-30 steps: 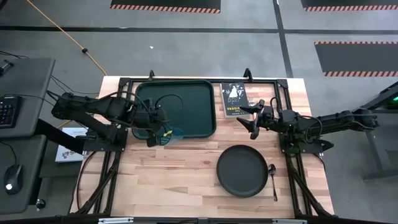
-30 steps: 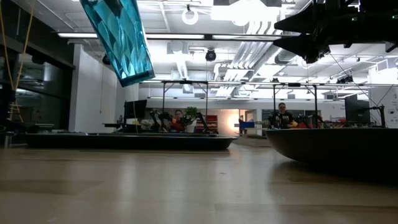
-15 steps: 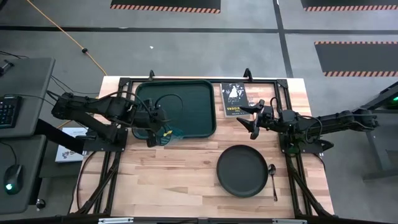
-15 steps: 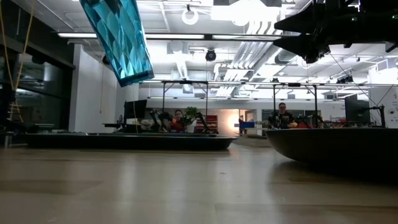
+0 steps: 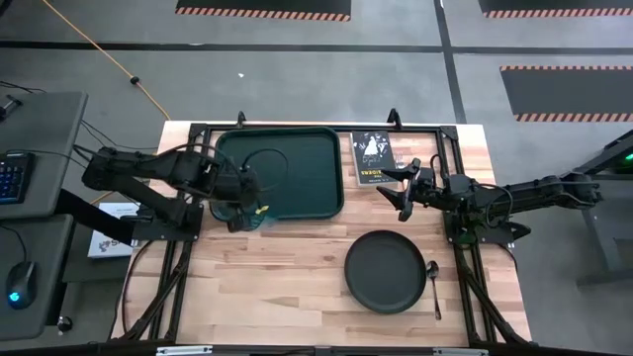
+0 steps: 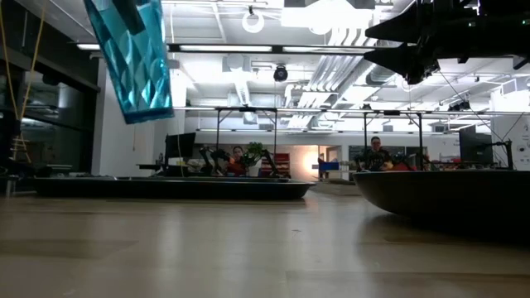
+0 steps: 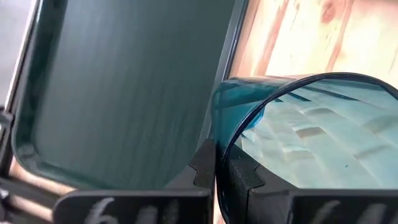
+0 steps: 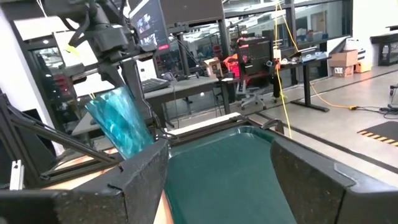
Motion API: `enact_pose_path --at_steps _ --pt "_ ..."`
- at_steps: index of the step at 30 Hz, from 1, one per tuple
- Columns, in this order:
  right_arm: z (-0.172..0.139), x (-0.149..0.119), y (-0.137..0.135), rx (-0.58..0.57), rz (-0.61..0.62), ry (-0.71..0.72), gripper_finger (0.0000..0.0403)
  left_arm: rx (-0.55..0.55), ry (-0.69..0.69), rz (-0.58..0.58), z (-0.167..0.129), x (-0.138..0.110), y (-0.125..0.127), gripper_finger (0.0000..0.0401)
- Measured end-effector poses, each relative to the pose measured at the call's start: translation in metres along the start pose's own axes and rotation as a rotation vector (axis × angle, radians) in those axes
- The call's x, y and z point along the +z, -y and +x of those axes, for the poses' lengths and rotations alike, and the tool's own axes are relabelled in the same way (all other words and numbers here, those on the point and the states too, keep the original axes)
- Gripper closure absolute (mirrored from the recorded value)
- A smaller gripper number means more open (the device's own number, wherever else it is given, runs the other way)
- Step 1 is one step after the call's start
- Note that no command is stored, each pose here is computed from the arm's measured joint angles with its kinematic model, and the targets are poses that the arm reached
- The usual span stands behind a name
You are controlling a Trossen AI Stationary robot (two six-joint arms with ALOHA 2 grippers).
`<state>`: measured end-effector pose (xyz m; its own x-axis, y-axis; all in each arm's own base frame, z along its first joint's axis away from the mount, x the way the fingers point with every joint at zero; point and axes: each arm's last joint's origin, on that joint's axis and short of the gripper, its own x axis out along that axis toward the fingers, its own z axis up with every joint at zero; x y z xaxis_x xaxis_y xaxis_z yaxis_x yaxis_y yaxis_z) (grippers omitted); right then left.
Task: Pick and place plate/cup/fork/spoon on tray
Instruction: Put the blue cup on the dark green tray
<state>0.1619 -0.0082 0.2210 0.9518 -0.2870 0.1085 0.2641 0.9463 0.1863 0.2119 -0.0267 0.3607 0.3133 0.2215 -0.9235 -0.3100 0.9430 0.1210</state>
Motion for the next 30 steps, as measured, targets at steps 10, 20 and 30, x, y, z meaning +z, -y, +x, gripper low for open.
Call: enact_pose_path --at_steps 10,20,30 --pt "0.000 0.001 0.000 0.002 0.003 0.015 0.0128 0.264 -0.126 -0.047 0.012 0.003 -0.045 0.0400" --pt "0.000 0.004 0.000 0.003 0.012 0.041 0.0128 0.326 -0.201 -0.328 0.037 0.003 -0.166 0.0400" --pt "0.000 0.005 -0.001 0.005 0.015 0.047 0.0128 0.187 -0.105 -0.676 0.055 -0.036 -0.242 0.0401"
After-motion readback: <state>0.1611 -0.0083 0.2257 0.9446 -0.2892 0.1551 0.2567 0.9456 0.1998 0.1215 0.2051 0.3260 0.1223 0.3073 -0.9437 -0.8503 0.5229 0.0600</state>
